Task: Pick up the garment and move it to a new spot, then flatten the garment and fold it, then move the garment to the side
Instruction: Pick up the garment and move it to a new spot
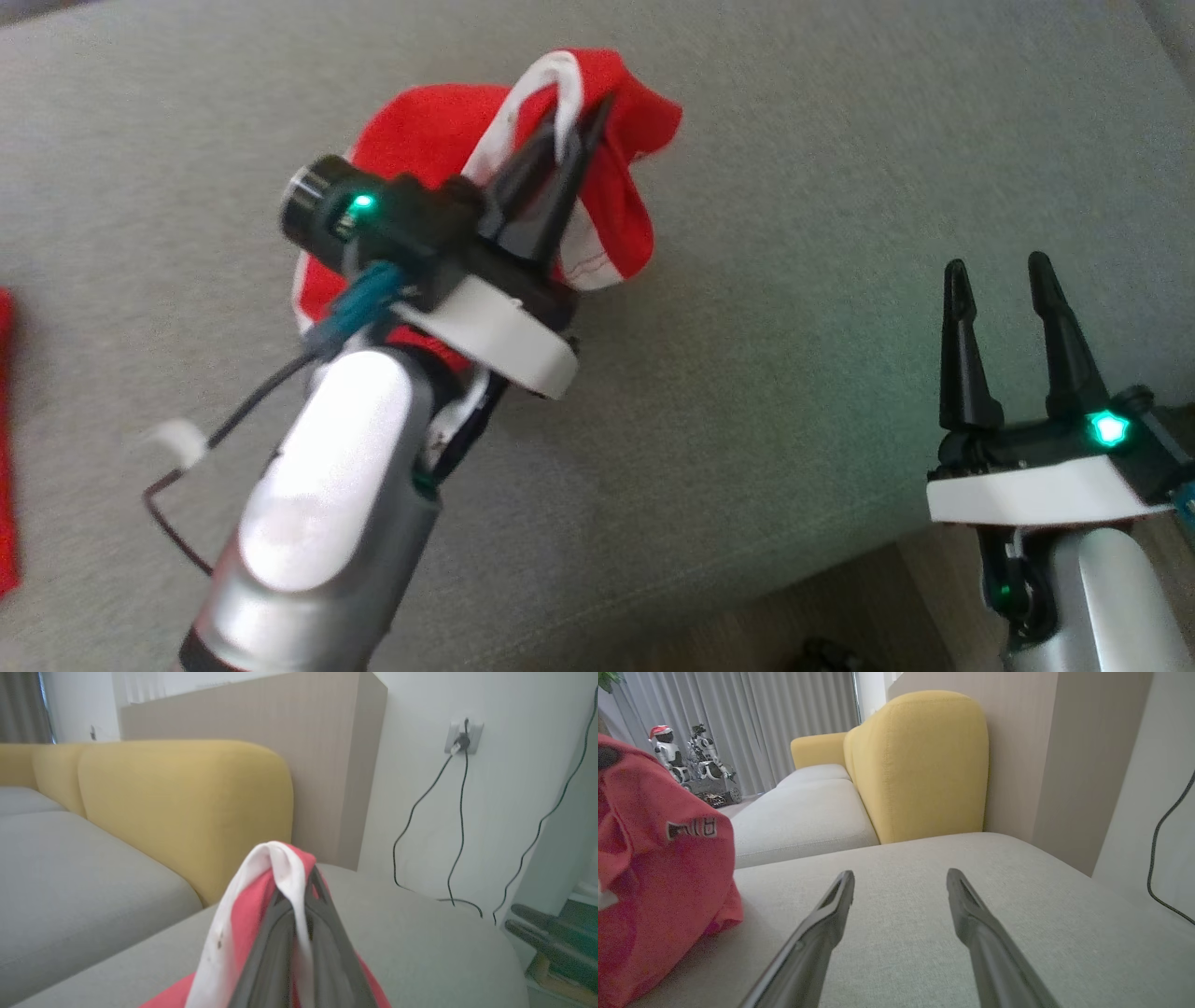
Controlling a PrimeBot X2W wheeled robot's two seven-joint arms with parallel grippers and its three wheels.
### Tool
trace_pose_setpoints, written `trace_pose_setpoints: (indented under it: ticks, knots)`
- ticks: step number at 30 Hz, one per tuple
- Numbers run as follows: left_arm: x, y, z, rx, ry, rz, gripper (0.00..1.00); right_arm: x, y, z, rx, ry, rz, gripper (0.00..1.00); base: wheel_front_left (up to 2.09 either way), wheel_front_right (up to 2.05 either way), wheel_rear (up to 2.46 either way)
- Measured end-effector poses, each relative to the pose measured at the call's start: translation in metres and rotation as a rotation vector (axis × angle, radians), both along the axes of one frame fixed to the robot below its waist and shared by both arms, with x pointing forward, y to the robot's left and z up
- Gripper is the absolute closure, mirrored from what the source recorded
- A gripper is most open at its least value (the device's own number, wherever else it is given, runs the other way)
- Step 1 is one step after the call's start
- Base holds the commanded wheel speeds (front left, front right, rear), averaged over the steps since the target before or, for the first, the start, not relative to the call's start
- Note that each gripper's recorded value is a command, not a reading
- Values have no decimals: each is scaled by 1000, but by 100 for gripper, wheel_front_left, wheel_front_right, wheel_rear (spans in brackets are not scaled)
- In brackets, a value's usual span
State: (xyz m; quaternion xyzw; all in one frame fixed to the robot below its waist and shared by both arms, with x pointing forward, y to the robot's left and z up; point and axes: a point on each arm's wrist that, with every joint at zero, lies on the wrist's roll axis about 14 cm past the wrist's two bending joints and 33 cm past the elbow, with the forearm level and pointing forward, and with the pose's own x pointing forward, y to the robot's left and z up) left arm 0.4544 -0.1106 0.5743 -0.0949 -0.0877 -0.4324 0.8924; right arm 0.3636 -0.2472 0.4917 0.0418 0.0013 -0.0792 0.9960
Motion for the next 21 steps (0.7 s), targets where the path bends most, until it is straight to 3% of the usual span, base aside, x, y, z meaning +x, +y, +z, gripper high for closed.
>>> trace_pose_setpoints:
  ticks: [6, 7, 8, 9, 21]
  knots:
    - [-11, -27, -79, 132, 201, -104, 100, -5, -10, -18, 4, 51, -39, 0, 0, 0, 0]
    - [-17, -30, -95, 158, 248, -125, 91, -5, -11, -21, 7, 61, -42, 0, 0, 0, 0]
    - [-21, -31, -107, 173, 285, -138, 51, -5, -11, -24, 7, 69, -42, 0, 0, 0, 0]
    - [-23, -31, -115, 183, 308, -143, 0, -4, -10, -26, 9, 75, -39, 0, 0, 0, 0]
    - [-34, 5, -115, 119, 303, -77, 0, 26, 21, -21, 23, 30, 72, 0, 0, 0, 0]
